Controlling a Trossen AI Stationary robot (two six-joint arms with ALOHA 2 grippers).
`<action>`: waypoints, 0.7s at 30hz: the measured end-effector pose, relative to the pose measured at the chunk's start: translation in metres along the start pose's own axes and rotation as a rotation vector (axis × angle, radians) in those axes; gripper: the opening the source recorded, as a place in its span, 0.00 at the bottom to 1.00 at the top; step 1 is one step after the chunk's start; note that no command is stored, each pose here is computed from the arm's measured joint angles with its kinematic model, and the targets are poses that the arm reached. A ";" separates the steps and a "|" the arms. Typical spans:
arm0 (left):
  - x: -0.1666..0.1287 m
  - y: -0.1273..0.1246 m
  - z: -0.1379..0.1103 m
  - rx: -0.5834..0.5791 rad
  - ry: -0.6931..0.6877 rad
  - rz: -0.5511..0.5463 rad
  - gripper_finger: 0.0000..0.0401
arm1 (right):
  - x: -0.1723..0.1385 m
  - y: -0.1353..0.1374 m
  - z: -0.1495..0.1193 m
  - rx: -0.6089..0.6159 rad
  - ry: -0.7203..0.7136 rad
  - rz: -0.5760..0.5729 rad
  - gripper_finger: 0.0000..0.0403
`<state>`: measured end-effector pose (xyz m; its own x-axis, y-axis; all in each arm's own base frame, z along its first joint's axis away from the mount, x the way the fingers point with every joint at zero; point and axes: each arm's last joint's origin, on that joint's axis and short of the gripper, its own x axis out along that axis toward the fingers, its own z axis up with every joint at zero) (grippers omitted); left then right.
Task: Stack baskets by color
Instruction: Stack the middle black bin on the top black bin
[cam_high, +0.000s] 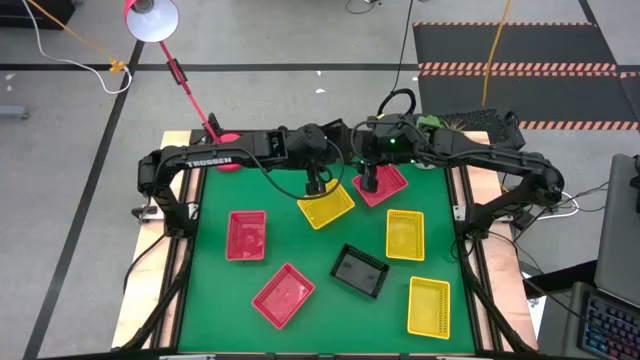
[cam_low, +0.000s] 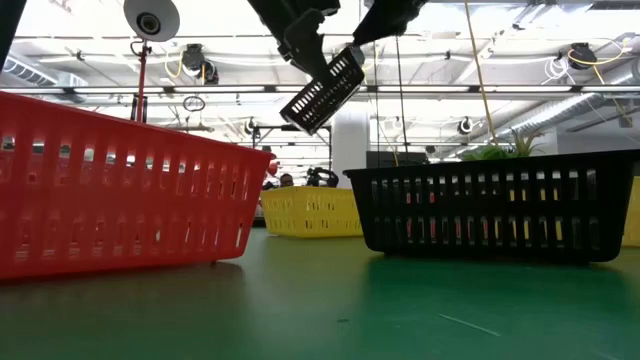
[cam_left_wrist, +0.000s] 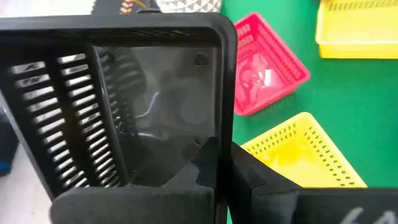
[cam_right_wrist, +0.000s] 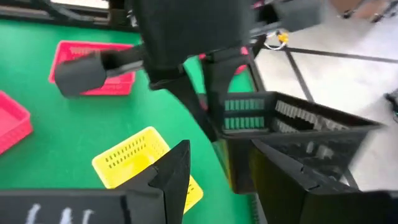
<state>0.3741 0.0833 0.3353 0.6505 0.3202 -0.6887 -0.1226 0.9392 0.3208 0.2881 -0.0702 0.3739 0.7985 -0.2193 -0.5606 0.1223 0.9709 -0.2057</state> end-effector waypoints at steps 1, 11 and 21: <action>0.000 0.000 0.000 0.003 -0.007 -0.015 0.02 | 0.003 0.001 -0.002 -0.018 -0.010 0.001 0.39; 0.006 0.000 -0.012 -0.009 0.071 -0.012 0.02 | 0.015 0.006 -0.011 -0.070 -0.013 -0.021 0.39; 0.010 0.030 -0.016 0.082 0.045 0.059 0.01 | -0.018 0.002 -0.020 0.073 0.070 -0.153 0.39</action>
<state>0.3653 0.1162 0.3277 0.6092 0.3817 -0.6951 -0.0970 0.9058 0.4124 0.2620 -0.0665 0.3676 0.7247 -0.3685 -0.5823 0.2834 0.9296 -0.2357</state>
